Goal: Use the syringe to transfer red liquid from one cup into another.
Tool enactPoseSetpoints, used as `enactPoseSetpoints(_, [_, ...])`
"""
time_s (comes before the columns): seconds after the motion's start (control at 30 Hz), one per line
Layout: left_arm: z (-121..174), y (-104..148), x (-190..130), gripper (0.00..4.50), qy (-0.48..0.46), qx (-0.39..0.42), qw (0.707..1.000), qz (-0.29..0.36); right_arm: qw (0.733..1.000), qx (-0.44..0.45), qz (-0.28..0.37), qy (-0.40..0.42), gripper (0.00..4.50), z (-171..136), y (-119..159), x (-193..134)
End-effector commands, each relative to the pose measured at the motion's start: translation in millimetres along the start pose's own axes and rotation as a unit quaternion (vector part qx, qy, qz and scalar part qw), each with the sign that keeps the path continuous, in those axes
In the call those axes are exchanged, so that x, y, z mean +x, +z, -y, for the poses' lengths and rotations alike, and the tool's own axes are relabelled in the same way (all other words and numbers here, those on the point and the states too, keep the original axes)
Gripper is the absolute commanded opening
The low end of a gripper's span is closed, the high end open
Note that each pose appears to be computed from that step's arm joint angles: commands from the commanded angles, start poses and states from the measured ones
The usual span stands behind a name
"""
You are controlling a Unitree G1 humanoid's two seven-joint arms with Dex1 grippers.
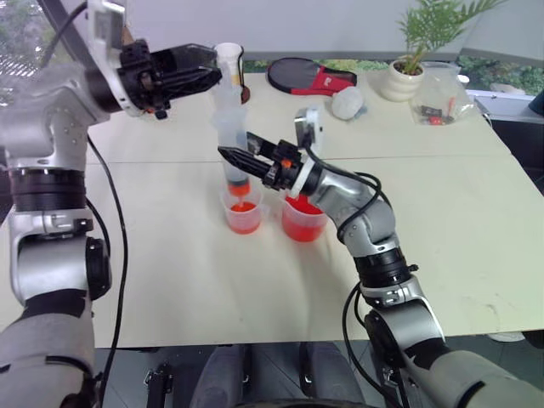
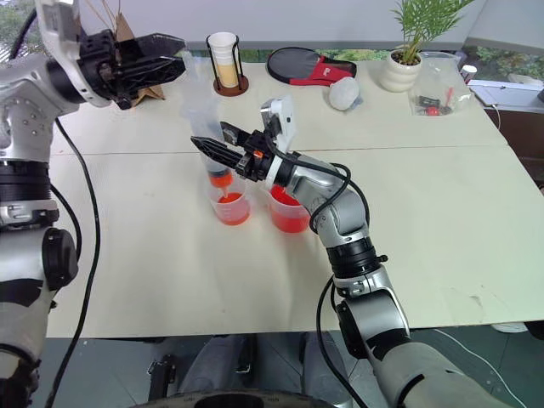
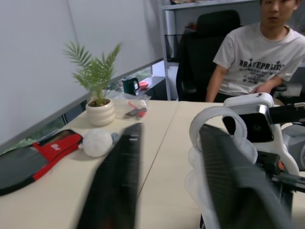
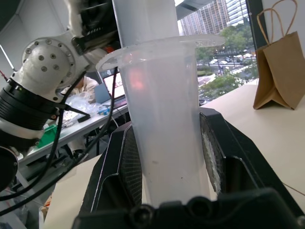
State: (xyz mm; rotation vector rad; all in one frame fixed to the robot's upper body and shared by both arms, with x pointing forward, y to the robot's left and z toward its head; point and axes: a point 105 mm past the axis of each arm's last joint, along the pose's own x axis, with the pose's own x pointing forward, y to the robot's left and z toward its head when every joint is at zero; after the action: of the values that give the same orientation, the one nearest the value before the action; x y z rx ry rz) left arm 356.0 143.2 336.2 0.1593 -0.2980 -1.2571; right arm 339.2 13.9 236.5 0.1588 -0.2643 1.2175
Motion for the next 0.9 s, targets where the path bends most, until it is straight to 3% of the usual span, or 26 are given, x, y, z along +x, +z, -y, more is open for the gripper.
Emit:
enactPoseSetpoints(0.03, [-0.2, 17.1, 2.7, 0.05, 0.0, 0.033, 0.999, 0.01, 0.999, -0.022, 0.021, 0.027, 1.4, -12.0, 12.4, 7.2])
enactPoseSetpoints(0.23, [2.9, 14.9, 3.7, 0.05, -0.011, 0.029, 1.0, 0.0, 0.999, -0.025, 0.021, 0.027, 1.4, -12.4, 12.1, 8.3])
enactPoseSetpoints(0.67, [17.6, -16.4, -4.4, 0.05, -0.037, 0.018, 0.997, -0.07, 0.998, -0.043, 0.032, 0.02, 1.4, -5.2, 24.1, 10.1])
enactPoseSetpoints(0.9, [19.4, -27.0, -4.0, 0.05, -0.038, 0.011, 0.996, -0.076, 0.997, -0.061, 0.041, 0.014, 1.4, 2.5, 37.1, 10.3])
